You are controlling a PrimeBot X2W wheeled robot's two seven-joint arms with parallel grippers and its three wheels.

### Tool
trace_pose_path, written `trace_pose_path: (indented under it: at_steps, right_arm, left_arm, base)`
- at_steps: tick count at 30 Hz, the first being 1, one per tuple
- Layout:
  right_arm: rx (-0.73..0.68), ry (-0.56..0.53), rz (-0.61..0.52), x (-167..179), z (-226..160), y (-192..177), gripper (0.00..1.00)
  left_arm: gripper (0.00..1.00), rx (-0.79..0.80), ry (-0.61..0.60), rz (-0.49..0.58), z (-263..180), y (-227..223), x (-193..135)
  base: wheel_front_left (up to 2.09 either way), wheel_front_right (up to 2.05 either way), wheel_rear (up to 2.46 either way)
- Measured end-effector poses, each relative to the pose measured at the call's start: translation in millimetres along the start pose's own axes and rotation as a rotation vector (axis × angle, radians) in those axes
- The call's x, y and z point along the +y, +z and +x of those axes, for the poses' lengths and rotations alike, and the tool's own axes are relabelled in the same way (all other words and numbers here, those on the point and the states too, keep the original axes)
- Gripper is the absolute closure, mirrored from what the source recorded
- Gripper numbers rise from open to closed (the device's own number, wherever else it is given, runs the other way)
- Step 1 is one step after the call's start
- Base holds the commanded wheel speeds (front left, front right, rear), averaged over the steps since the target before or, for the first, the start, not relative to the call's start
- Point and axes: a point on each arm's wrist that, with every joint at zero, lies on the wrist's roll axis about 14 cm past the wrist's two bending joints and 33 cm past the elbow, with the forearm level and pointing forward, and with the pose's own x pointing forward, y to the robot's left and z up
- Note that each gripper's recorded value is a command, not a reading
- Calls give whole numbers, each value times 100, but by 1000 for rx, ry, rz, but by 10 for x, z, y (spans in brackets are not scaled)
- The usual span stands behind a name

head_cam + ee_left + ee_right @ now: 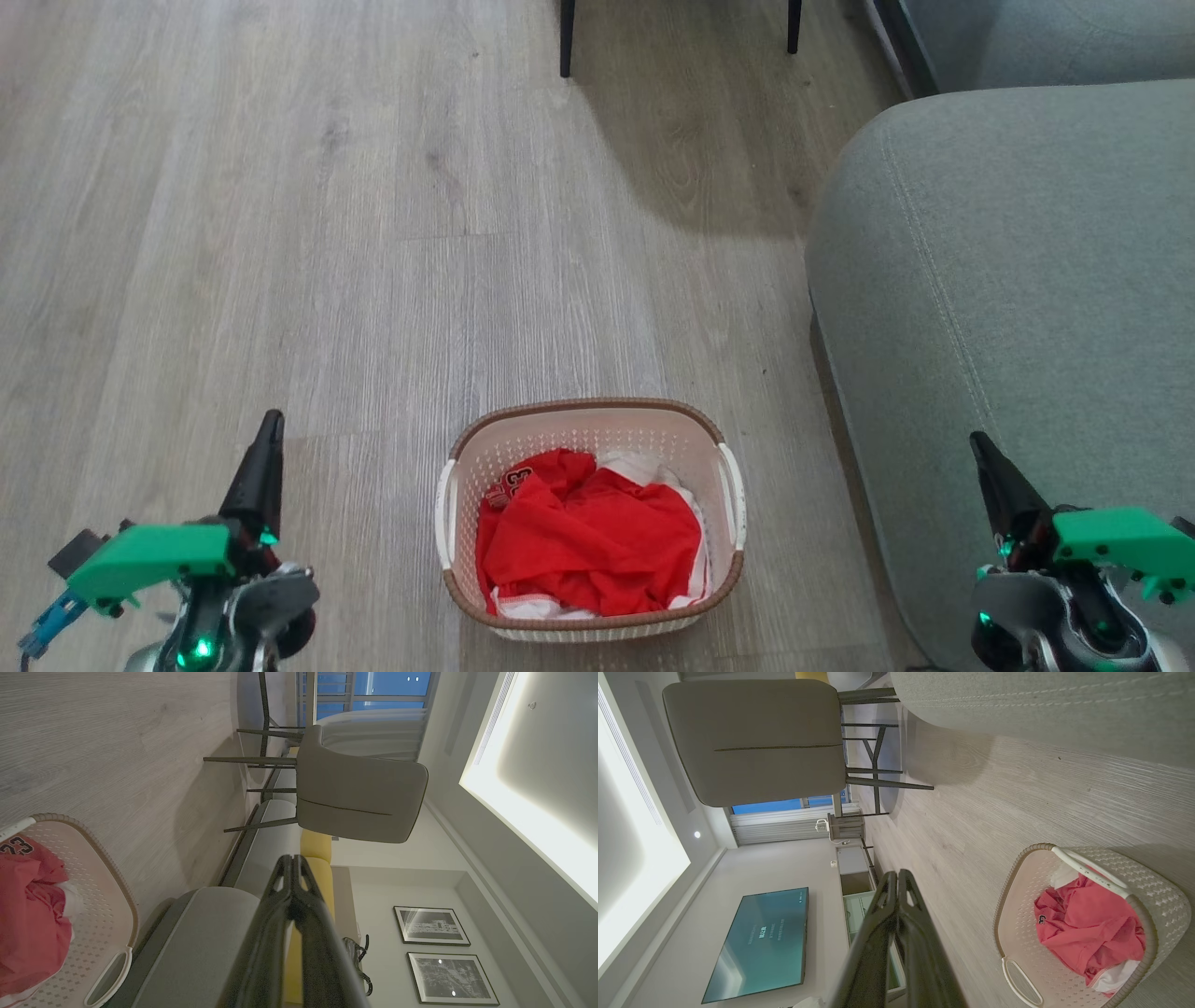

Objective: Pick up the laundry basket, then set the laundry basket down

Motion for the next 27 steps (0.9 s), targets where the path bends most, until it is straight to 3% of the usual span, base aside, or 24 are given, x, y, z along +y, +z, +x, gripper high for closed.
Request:
trace_pose_path:
  at_steps: [27]
  right_arm:
    - [0,0,0,0,0,0,100]
  left_arm:
    - [100,0,0,0,0,0,0]
  base:
    - [0,0,0]
